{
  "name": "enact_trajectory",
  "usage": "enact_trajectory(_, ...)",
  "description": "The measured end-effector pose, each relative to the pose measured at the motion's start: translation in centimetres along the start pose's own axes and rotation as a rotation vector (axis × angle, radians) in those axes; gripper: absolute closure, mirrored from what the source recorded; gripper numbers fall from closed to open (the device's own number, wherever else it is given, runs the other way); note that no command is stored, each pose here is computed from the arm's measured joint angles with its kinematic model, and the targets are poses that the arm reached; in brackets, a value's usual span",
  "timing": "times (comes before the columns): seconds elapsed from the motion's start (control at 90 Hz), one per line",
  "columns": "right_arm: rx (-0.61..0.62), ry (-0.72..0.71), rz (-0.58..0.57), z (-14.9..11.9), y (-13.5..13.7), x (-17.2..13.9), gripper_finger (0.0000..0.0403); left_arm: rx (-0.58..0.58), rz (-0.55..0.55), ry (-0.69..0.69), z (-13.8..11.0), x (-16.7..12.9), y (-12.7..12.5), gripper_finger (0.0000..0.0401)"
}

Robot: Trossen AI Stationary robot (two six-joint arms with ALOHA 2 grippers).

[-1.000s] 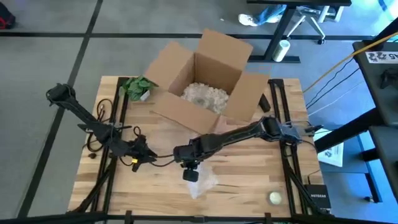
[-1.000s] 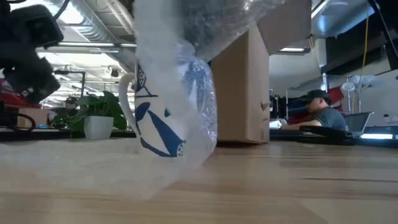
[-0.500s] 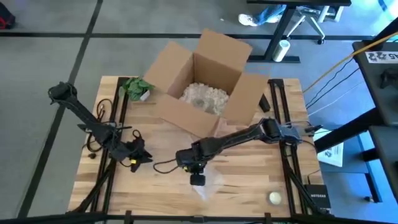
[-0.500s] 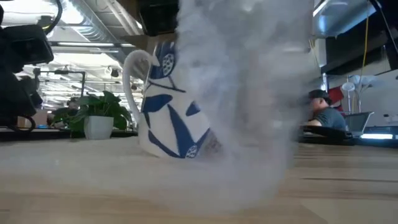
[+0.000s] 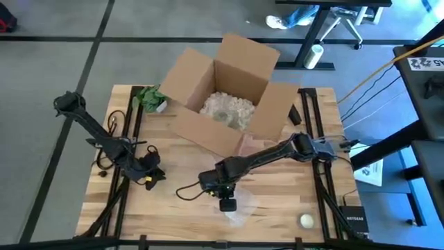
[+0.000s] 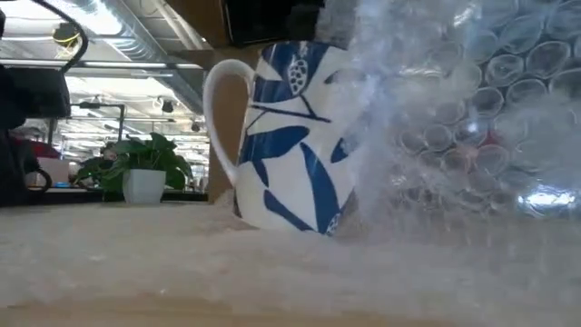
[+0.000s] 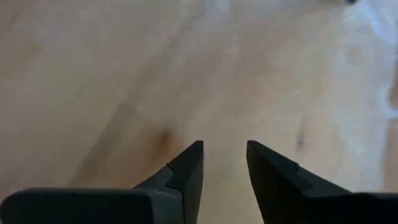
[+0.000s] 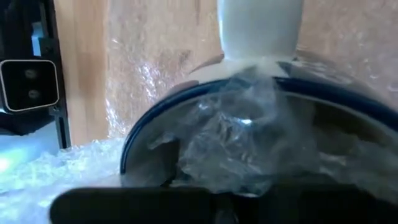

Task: Wrap mug
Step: Wrap the blue mug with the bubble wrap

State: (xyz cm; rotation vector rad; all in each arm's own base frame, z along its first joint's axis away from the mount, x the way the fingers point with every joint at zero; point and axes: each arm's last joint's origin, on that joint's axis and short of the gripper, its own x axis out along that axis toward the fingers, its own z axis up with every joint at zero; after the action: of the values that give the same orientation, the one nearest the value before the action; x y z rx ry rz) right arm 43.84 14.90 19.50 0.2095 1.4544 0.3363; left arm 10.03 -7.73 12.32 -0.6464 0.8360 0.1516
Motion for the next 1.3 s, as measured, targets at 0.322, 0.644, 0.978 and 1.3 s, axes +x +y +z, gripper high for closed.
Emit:
enact_trajectory(0.322,-0.044,-0.108,0.022,1.2,0.8,-1.4,0.0403,0.137,0.048,0.002,-0.1,0.2,0.3,0.0296)
enact_trajectory(0.644,-0.061,-0.150,0.034,1.6,0.9,-1.5,0.0403,0.335,0.117,0.003,-0.5,1.7,0.1,0.0296)
enact_trajectory(0.978,-0.035,-0.172,0.041,1.8,1.0,-1.6,0.0402,0.359,0.116,-0.069,-0.8,3.7,-0.8,0.0296)
enact_trajectory(1.3,-0.016,-0.174,0.015,1.7,0.9,-1.6,0.0390,0.339,0.074,-0.090,-0.8,4.0,-1.2,0.0296)
